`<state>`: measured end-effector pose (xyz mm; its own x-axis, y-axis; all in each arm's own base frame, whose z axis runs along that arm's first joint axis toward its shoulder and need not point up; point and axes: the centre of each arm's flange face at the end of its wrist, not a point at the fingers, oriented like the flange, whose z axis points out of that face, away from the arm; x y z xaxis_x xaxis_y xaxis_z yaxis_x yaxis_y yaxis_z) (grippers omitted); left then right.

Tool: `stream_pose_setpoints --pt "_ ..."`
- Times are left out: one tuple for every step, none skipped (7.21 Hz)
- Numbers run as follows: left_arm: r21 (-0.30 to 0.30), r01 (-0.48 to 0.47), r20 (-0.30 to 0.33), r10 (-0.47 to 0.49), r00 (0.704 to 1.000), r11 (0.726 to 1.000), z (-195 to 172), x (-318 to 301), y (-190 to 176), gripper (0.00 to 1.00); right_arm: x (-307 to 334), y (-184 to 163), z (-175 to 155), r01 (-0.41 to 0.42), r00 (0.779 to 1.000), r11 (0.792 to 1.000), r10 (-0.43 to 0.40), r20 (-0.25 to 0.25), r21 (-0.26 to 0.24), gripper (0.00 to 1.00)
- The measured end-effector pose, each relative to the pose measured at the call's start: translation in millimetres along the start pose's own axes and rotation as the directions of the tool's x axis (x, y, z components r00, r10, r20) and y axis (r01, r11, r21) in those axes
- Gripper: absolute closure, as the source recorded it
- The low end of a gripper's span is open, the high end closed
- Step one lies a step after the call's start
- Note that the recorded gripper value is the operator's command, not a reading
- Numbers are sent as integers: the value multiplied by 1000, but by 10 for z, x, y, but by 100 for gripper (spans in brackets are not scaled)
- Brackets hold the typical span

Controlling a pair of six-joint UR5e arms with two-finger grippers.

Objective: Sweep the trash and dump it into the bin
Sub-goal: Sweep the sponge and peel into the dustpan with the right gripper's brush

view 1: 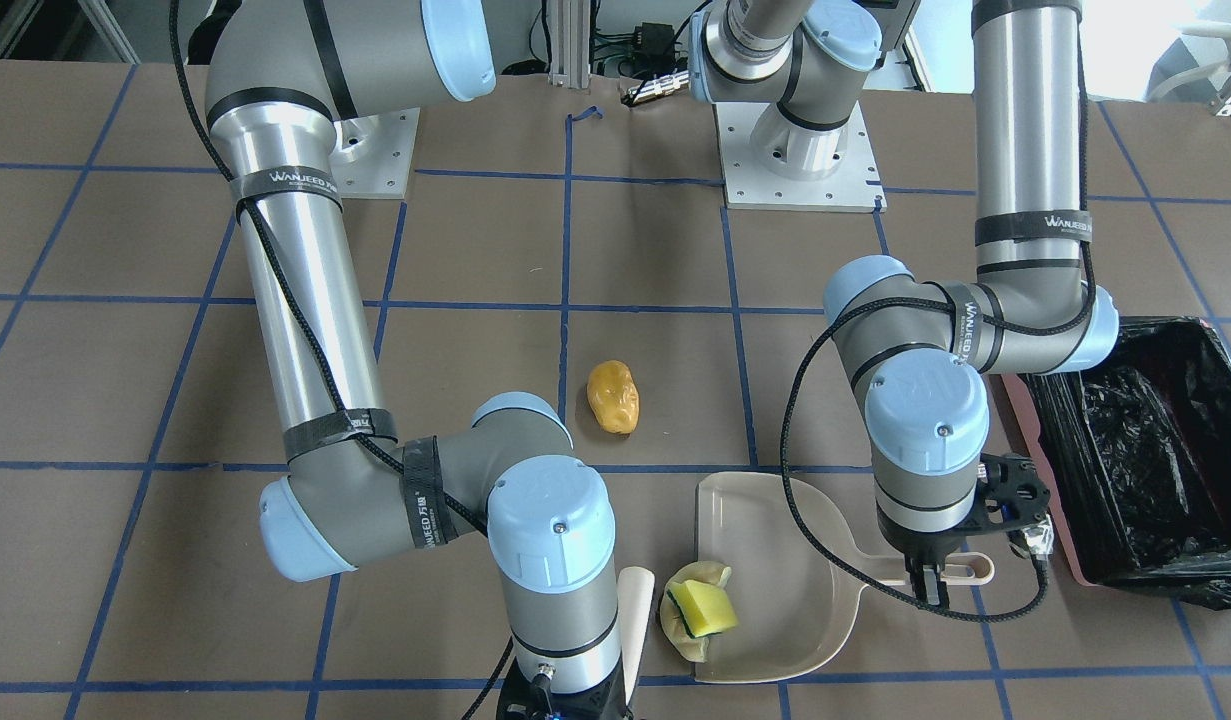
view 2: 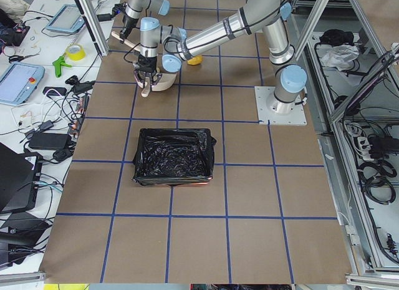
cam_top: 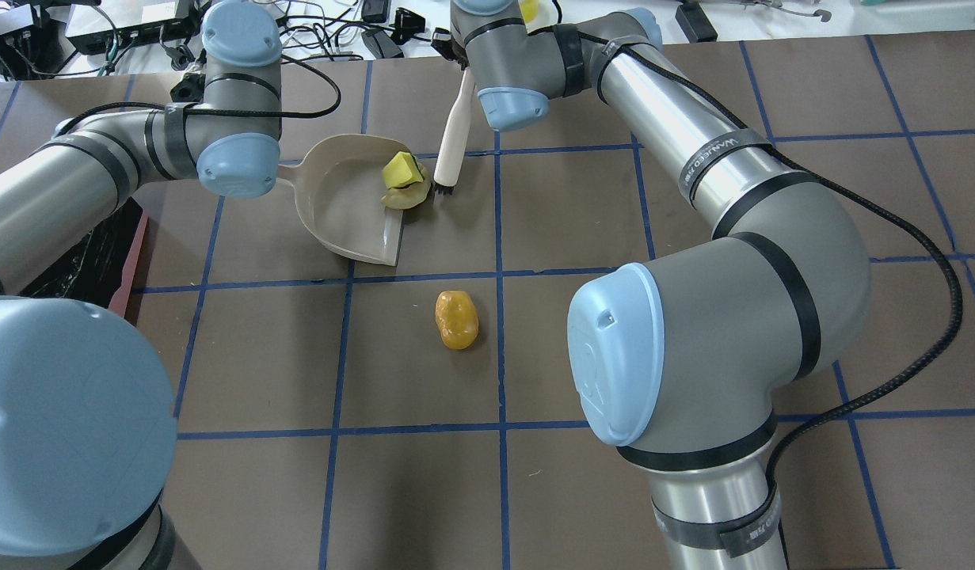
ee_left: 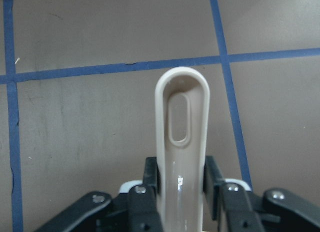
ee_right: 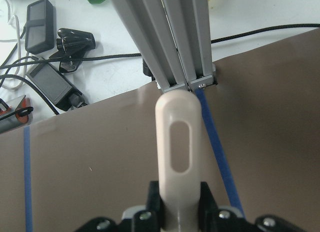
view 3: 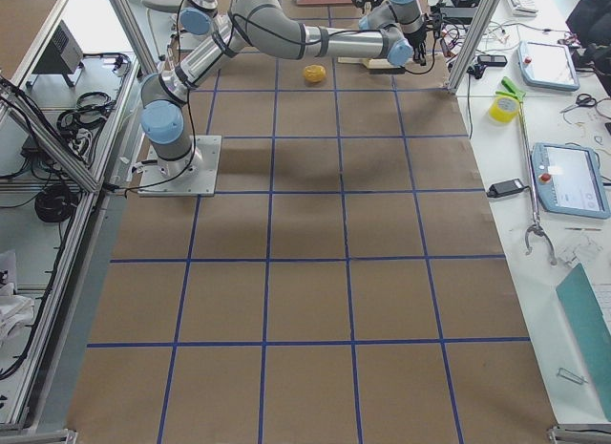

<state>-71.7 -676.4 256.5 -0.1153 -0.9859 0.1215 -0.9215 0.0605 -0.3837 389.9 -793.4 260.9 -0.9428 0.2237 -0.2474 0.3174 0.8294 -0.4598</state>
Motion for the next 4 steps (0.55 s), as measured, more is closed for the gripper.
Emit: stream_pose_setpoints --pt "0 0 0 0 1000 1000 1 1 0 100 -76 93 33 -26 1000 1000 26 -3 6 85" --pt "0 0 -1 0 1000 1000 -4 1 -1 100 -159 190 48 -50 999 999 50 -11 13 85" --pt "0 1 -3 -1 1000 1000 -11 1 -4 100 -223 262 52 -73 997 997 73 -14 15 85" --pt "0 1 -4 -1 1000 1000 -17 2 -7 100 -290 336 51 -99 995 995 99 -13 14 85"
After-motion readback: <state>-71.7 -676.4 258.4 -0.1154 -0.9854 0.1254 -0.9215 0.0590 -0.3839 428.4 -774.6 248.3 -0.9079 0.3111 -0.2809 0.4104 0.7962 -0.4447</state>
